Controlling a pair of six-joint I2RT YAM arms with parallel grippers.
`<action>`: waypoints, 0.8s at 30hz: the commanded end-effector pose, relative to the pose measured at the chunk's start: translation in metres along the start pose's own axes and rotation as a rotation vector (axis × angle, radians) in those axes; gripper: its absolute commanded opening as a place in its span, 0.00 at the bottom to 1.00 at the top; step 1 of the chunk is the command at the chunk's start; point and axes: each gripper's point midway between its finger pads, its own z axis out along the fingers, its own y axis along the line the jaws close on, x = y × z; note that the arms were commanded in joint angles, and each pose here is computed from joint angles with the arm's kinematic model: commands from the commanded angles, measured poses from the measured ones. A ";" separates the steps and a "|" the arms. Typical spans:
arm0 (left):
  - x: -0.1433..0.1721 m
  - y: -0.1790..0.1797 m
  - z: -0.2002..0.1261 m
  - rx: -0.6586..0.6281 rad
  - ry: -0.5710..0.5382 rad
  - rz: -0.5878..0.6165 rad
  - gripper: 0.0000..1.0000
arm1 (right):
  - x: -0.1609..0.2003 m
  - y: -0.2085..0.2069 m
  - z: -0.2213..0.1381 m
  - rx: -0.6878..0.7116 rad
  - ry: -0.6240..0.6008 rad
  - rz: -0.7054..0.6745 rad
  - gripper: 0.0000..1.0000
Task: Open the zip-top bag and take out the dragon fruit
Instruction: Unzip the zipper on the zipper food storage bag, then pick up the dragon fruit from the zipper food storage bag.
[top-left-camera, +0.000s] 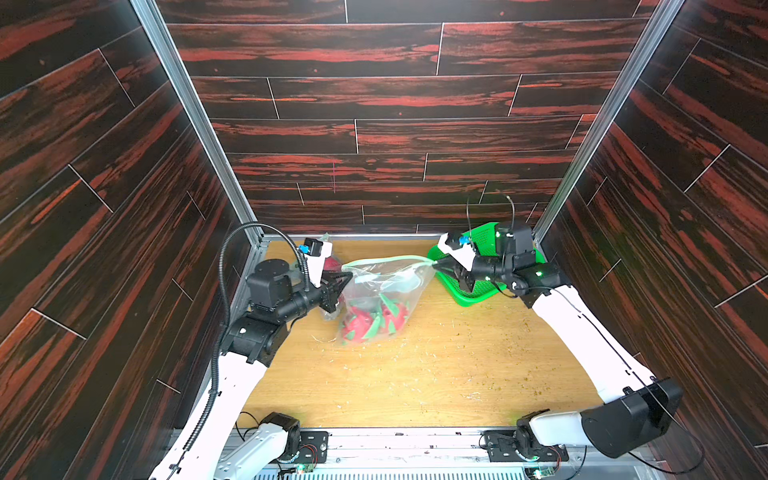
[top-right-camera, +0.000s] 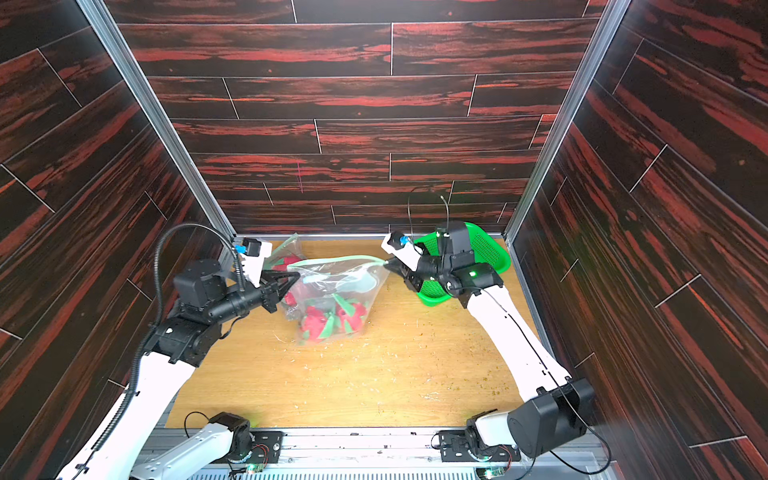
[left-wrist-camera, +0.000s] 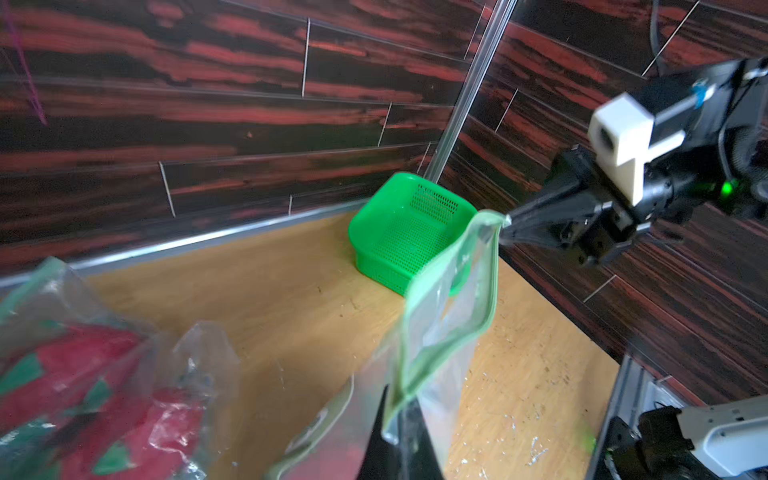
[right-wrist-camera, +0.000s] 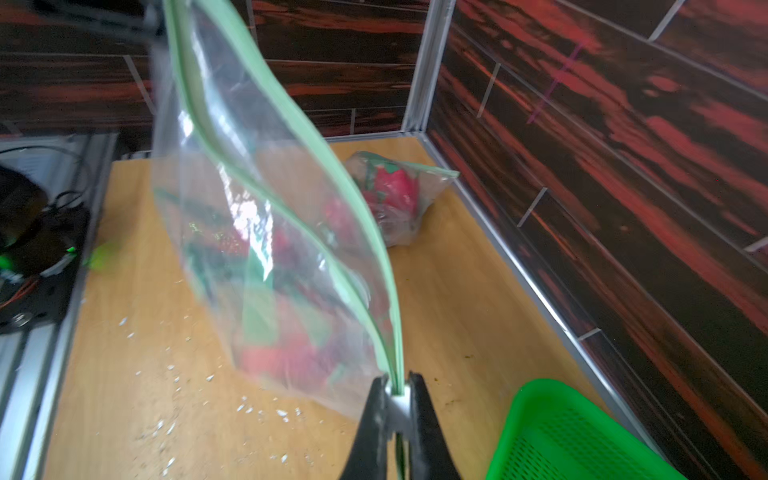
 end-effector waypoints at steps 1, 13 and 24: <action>-0.011 -0.007 -0.002 0.021 -0.057 0.037 0.00 | -0.009 -0.021 -0.001 0.072 -0.008 0.040 0.00; 0.039 -0.008 0.020 0.090 0.069 -0.041 0.22 | -0.018 -0.008 0.009 -0.037 -0.091 0.032 0.00; -0.021 -0.002 0.018 -0.030 0.099 -0.141 0.43 | -0.012 -0.003 0.013 -0.056 -0.112 0.002 0.00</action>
